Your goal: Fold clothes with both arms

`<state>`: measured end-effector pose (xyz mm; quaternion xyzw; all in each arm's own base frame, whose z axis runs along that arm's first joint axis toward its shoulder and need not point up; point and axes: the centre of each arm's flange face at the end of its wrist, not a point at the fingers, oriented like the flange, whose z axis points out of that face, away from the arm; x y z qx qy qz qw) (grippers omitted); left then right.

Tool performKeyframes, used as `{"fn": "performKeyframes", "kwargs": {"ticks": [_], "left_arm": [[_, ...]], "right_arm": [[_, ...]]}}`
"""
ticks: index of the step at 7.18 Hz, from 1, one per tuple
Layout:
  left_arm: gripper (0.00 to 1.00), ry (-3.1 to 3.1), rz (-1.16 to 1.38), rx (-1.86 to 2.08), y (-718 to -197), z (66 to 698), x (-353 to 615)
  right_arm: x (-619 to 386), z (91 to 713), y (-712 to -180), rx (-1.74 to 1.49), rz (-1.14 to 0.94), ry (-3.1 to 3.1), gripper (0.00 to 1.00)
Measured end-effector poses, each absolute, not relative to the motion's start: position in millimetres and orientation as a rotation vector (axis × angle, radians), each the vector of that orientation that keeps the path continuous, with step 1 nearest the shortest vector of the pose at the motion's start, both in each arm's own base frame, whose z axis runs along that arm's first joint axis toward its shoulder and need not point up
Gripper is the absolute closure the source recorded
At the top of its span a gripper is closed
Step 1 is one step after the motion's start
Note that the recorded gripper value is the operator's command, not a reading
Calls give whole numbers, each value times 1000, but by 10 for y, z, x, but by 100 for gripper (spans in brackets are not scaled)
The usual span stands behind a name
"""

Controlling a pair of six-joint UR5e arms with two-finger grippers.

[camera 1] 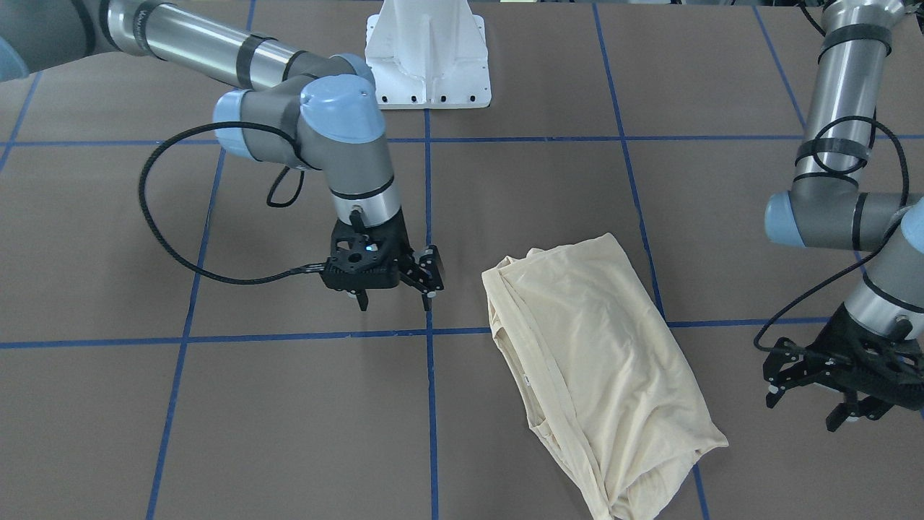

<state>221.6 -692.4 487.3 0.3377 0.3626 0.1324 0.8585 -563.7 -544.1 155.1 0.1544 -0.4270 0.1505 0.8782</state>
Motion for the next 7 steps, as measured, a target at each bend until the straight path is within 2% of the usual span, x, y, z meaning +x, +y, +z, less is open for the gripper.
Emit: {"fn": "performKeyframes", "kwargs": {"ticks": [1, 2, 7], "left_arm": [[0, 769, 279, 713, -6840, 4886, 2158], [0, 772, 277, 715, -6795, 4896, 2131], [0, 771, 273, 720, -6729, 4931, 2091]], "right_arm": [[-5972, 1296, -5416, 314, 355, -893, 30], [-6233, 1170, -5383, 319, 373, -908, 33], [-6915, 1245, -5461, 359, 378, -901, 34]]}}
